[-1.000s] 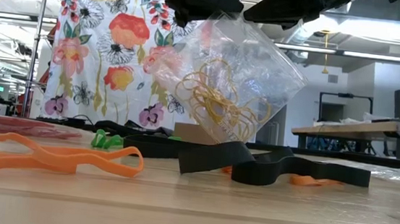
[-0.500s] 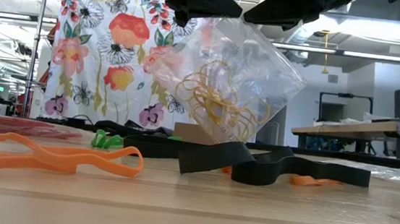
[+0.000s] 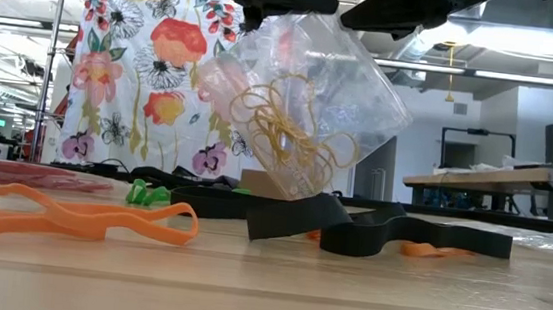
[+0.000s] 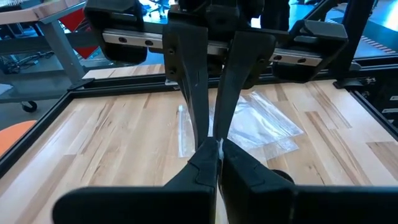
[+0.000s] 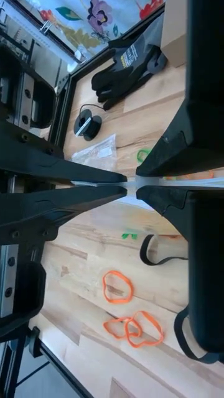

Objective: Sort rubber bands
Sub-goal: Close the transparent zip bag

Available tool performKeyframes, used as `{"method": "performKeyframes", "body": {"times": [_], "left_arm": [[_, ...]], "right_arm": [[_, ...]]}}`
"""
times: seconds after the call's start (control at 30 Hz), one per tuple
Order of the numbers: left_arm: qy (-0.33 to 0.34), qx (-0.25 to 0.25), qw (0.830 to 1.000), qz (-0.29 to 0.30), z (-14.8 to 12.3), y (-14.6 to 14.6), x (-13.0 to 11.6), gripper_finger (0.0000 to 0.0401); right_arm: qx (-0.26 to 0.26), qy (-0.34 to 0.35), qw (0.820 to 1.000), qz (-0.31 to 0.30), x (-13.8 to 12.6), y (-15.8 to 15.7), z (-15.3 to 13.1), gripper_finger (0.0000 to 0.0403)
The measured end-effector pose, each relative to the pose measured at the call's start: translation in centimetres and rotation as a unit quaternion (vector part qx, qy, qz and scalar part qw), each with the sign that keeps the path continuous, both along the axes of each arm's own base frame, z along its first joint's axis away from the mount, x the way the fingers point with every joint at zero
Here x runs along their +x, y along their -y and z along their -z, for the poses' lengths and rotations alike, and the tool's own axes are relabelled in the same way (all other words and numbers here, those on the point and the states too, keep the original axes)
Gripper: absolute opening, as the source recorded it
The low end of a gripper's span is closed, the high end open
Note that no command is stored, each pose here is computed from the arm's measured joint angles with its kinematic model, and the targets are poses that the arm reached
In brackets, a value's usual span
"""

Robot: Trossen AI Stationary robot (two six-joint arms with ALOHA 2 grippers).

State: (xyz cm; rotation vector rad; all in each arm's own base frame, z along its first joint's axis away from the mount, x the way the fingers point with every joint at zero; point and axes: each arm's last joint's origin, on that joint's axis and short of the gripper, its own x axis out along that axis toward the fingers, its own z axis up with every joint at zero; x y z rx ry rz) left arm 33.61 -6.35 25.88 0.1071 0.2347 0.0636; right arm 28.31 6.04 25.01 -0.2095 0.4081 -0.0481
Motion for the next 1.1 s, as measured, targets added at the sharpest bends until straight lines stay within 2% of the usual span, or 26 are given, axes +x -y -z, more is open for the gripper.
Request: {"method": "performKeyframes", "body": {"times": [0.67, 1.1], "left_arm": [[0.032, 0.000, 0.999, 0.014, -1.1, 0.8, -0.3, 0.0000], [0.036, 0.058, 0.997, -0.042, -3.2, 3.3, -3.1, 0.0000]], "right_arm": [[0.005, -0.029, 1.000, 0.009, -0.1, 0.1, 0.2, 0.0017], [0.007, -0.034, 0.999, 0.012, -0.1, 0.1, 0.3, 0.0017]]}}
